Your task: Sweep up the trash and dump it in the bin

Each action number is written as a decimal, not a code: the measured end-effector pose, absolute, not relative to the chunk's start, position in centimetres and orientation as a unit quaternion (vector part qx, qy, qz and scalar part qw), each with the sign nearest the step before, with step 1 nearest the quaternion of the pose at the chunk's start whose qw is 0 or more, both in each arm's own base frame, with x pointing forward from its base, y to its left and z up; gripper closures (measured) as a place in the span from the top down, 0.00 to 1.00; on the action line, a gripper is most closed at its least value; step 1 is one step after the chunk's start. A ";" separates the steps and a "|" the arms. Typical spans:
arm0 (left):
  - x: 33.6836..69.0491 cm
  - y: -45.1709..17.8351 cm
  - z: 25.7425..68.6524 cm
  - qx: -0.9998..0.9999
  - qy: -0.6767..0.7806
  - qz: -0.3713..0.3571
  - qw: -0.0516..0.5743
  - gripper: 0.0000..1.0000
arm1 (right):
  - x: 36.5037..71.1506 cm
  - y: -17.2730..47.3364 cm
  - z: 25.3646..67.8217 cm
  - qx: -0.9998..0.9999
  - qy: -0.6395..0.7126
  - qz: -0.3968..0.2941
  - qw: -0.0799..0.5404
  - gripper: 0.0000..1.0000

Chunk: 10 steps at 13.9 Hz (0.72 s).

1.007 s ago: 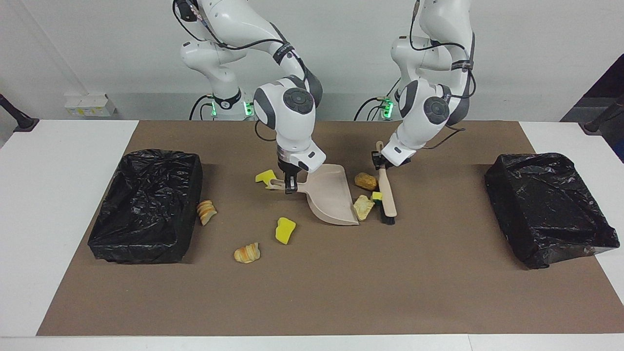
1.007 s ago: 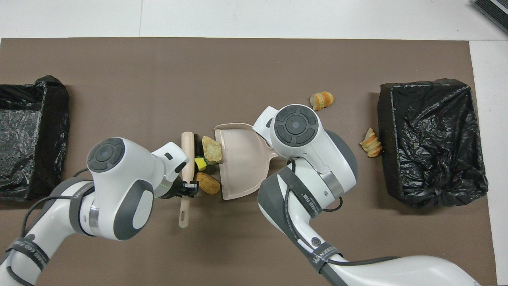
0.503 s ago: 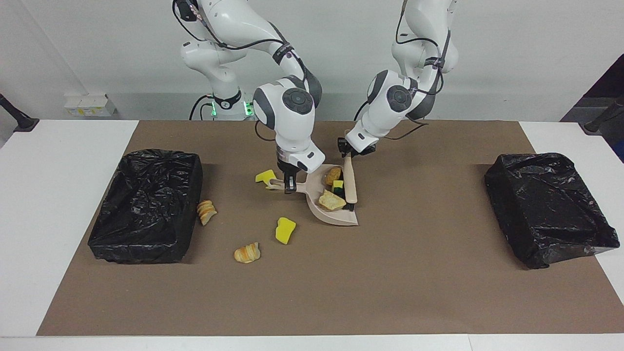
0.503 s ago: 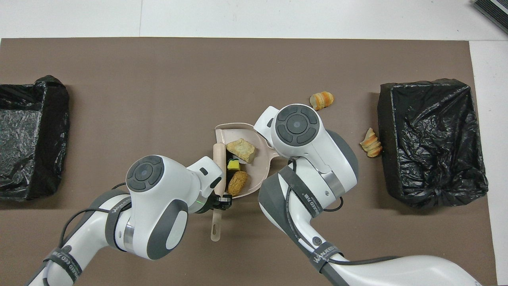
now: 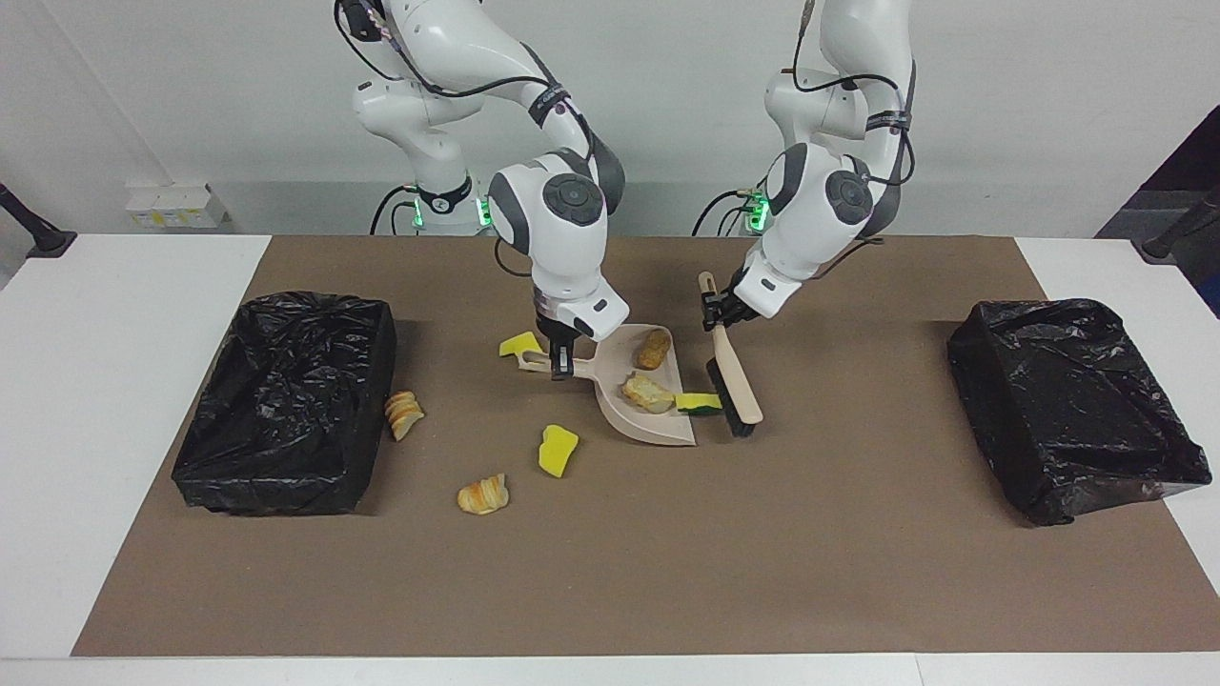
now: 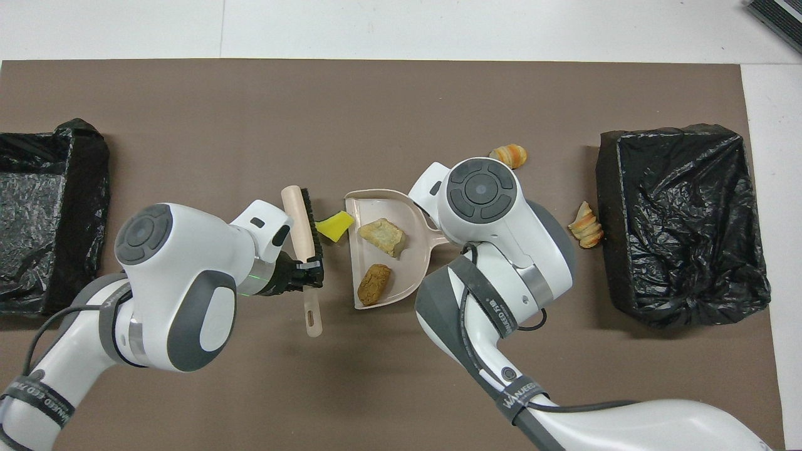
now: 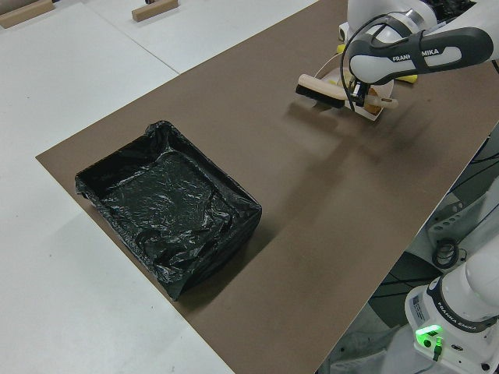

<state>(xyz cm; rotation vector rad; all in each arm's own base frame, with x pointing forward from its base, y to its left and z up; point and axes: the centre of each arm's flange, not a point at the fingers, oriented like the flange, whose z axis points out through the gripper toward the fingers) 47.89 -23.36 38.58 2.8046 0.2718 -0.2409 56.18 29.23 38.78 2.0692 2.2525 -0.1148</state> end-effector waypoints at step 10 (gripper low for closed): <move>47.6 -22.3 36.2 0.984 0.095 -0.097 0.115 0.26 | 56.2 28.4 38.1 0.690 0.723 -0.037 0.015 0.32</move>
